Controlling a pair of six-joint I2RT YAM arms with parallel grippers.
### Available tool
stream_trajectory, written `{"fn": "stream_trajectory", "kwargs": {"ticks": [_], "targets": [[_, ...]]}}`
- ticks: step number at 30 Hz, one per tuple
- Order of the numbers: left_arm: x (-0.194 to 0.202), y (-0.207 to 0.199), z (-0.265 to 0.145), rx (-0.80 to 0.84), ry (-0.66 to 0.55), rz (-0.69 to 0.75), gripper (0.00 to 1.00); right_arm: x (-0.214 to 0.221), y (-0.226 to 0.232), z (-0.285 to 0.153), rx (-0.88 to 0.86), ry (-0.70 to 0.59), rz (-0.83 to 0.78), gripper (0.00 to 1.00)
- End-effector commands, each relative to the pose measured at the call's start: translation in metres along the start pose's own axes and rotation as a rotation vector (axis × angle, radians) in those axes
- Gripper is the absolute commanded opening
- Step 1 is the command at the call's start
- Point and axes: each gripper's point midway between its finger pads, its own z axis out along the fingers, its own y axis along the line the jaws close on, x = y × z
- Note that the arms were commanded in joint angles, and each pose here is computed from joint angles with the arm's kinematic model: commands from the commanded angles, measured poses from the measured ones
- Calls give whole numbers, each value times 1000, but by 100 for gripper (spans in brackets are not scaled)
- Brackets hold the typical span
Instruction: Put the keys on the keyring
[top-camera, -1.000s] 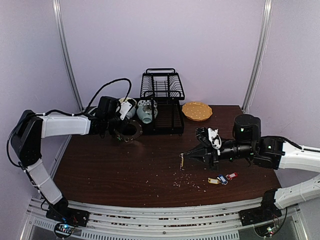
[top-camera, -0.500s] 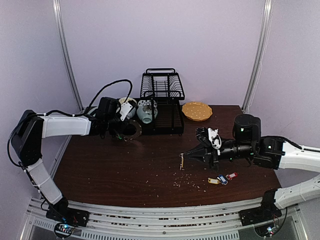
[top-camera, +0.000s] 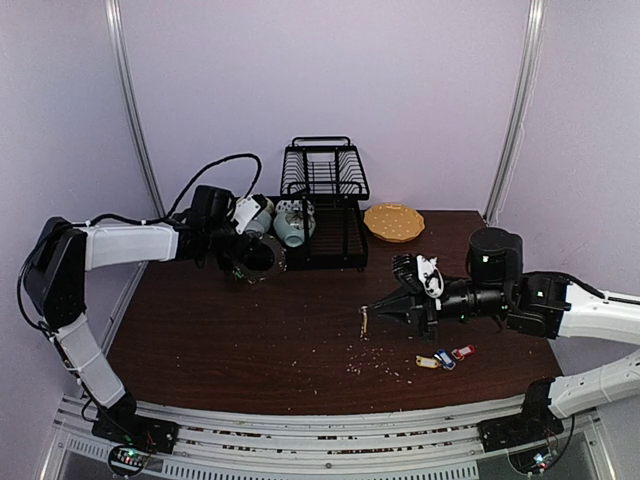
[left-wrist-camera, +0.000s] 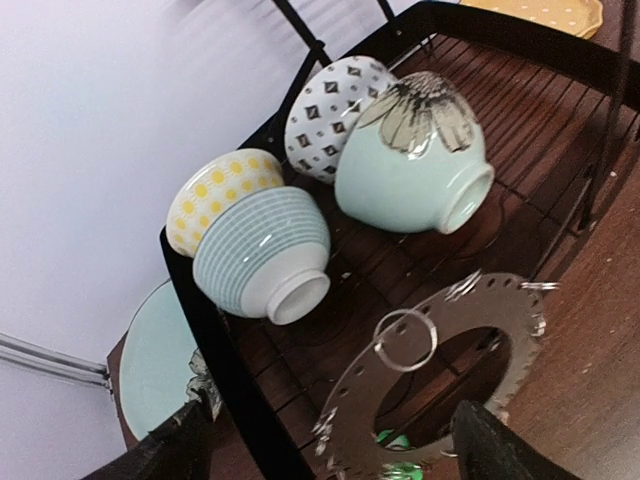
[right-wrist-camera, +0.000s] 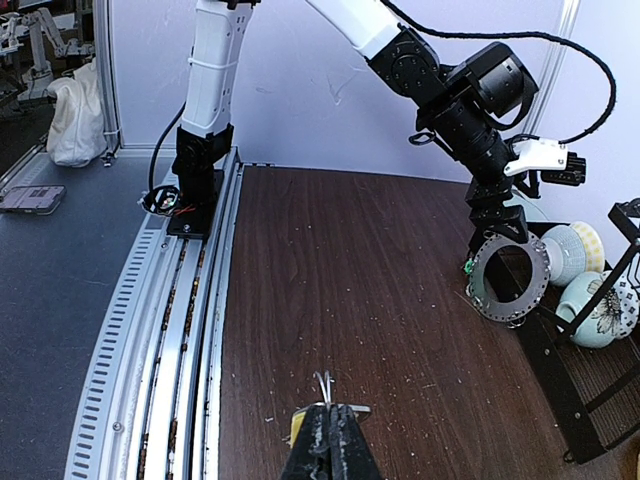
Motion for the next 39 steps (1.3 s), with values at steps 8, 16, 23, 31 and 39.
{"fn": "stream_trajectory", "kwargs": {"ticks": [8, 16, 23, 31, 39], "targets": [[23, -5, 10, 451, -130, -50, 98, -18, -3, -9, 19, -42, -15, 0], [40, 31, -12, 290, -94, -528, 95, -16, -2, -10, 24, -49, -5, 0], [94, 33, -9, 392, -104, -785, 92, -21, 0, -6, -6, -51, -10, 0], [115, -5, 19, 535, -80, -792, 94, -22, -1, -9, 6, -60, -11, 0], [110, -26, 31, 634, -106, -767, 82, -19, -3, -5, 8, -36, -6, 0]]}}
